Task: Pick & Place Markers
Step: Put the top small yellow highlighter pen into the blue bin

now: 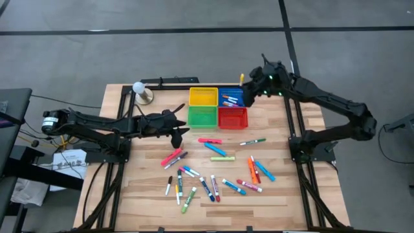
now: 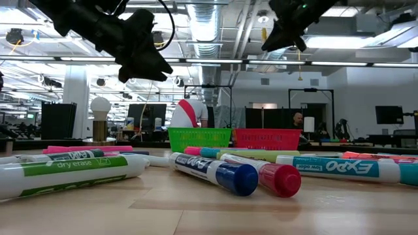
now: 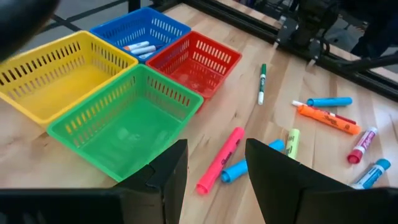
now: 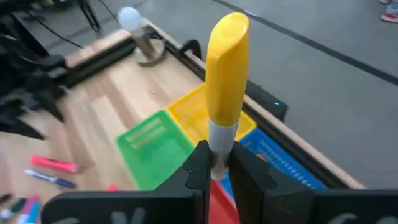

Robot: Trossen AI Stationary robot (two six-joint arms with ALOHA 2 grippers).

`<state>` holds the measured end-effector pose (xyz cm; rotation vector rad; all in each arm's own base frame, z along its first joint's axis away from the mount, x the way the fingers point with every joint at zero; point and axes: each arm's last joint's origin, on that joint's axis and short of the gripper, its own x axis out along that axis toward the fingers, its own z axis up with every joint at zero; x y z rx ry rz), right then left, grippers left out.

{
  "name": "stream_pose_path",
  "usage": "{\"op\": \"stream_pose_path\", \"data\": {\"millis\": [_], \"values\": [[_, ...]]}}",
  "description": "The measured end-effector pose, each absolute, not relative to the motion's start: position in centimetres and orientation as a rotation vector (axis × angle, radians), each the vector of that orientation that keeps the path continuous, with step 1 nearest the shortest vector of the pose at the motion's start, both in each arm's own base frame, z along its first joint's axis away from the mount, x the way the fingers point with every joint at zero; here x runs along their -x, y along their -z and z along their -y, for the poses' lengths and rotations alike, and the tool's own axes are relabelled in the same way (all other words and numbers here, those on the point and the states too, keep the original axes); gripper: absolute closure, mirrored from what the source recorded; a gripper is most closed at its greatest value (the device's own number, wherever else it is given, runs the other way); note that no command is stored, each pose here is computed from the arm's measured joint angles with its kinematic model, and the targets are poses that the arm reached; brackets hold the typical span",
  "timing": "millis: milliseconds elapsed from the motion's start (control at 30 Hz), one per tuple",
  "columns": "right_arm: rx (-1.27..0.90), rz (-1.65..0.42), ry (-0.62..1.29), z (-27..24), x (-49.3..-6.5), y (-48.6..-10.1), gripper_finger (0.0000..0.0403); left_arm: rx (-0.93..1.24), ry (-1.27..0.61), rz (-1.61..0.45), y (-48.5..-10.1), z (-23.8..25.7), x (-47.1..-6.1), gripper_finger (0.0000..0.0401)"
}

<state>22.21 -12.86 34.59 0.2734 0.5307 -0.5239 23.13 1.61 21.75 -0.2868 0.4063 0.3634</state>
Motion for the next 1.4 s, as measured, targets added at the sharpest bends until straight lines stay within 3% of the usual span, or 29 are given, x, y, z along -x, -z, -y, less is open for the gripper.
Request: {"op": "stream_pose_path", "data": {"millis": [233,1000,1400], "values": [[-0.244,-0.701,0.554,16.3,-23.9,-33.1,0.0363,0.298,-0.388,-0.364,-22.1,-2.3,-23.2,0.024],[-0.211,-1.152,0.436,21.5,-28.6,-20.7,0.0365,0.306,-0.418,-0.319,-22.4,-3.0,-23.3,0.024],[-0.186,-1.251,0.401,24.1,-30.4,-19.2,0.0362,0.307,-0.416,-0.31,-22.5,-3.1,-23.3,0.024]]}}
